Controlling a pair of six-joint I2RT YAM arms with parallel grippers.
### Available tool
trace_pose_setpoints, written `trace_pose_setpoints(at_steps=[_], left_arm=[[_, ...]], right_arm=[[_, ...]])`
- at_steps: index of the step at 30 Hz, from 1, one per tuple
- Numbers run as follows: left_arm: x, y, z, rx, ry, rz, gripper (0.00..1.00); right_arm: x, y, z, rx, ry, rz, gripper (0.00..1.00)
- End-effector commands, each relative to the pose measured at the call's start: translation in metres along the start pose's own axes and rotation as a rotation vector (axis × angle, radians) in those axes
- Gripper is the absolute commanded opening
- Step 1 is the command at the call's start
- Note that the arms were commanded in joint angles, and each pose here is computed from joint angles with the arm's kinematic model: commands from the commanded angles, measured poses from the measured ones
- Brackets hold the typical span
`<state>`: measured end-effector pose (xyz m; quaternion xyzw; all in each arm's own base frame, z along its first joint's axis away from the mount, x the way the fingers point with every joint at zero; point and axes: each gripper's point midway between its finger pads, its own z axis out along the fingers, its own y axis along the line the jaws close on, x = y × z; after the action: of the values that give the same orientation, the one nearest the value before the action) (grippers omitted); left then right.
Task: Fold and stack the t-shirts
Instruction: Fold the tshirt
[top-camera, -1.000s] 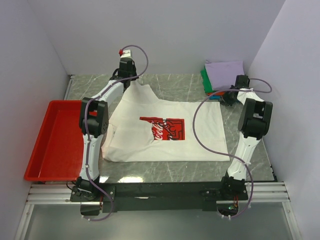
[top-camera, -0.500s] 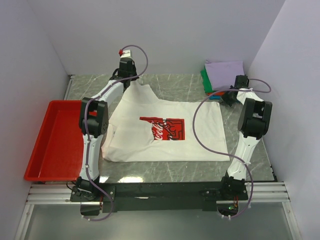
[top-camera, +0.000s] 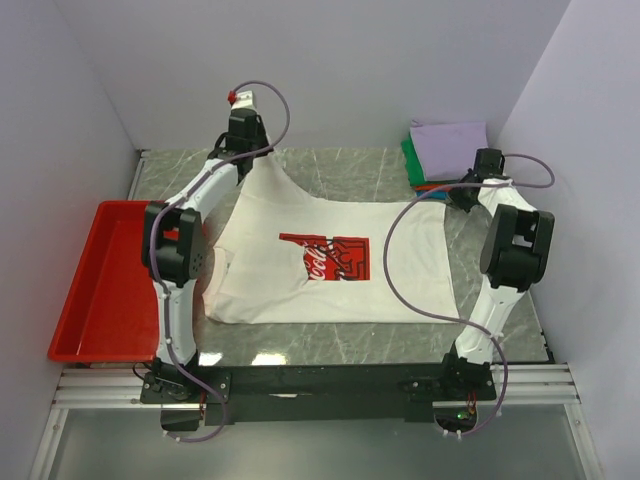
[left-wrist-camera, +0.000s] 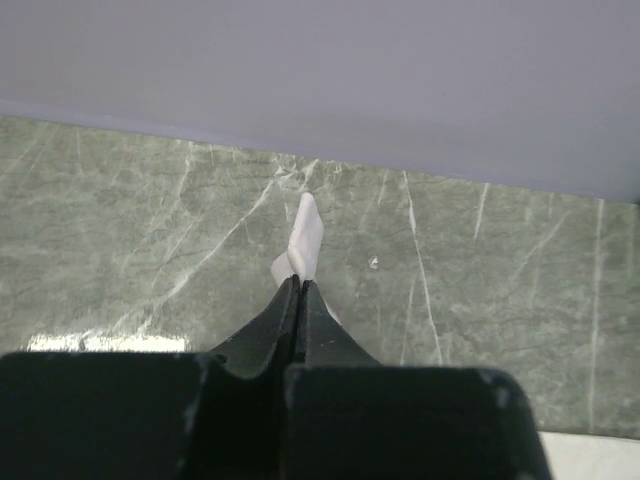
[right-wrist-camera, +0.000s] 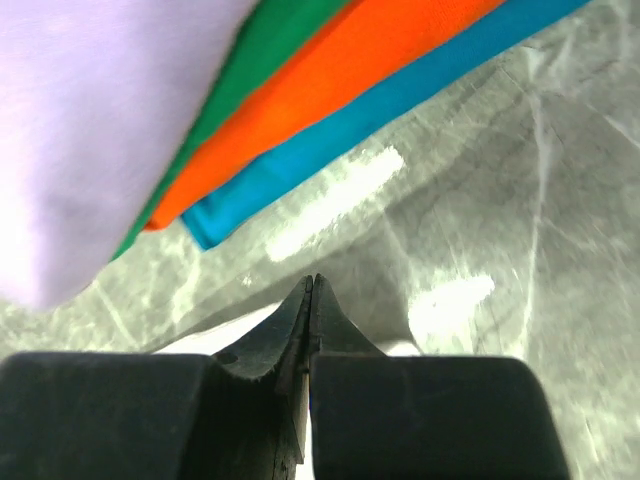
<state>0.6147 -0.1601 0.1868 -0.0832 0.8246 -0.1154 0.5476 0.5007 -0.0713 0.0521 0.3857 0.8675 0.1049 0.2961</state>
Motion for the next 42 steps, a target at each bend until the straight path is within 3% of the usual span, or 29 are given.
trace_pose_setpoints(at_steps=[1, 13, 23, 32, 42], left_arm=[[-0.048, -0.015, -0.037, 0.044, -0.093, -0.043, 0.00], [-0.029, -0.008, -0.106, 0.014, -0.010, -0.169, 0.00], [0.024, 0.021, -0.164, -0.102, 0.121, -0.250, 0.00], [0.079, 0.030, -0.219, -0.070, 0.245, -0.289, 0.00], [0.106, 0.040, -0.257, -0.058, 0.303, -0.306, 0.00]], right_arm=[[-0.020, 0.012, -0.029, -0.021, -0.099, -0.012, 0.00], [0.004, -0.007, -0.064, -0.020, -0.132, 0.019, 0.00], [0.019, -0.024, -0.107, -0.027, -0.184, 0.034, 0.00], [0.051, -0.057, -0.114, -0.001, -0.131, 0.042, 0.00], [0.068, -0.088, -0.118, 0.028, -0.116, 0.063, 0.00]])
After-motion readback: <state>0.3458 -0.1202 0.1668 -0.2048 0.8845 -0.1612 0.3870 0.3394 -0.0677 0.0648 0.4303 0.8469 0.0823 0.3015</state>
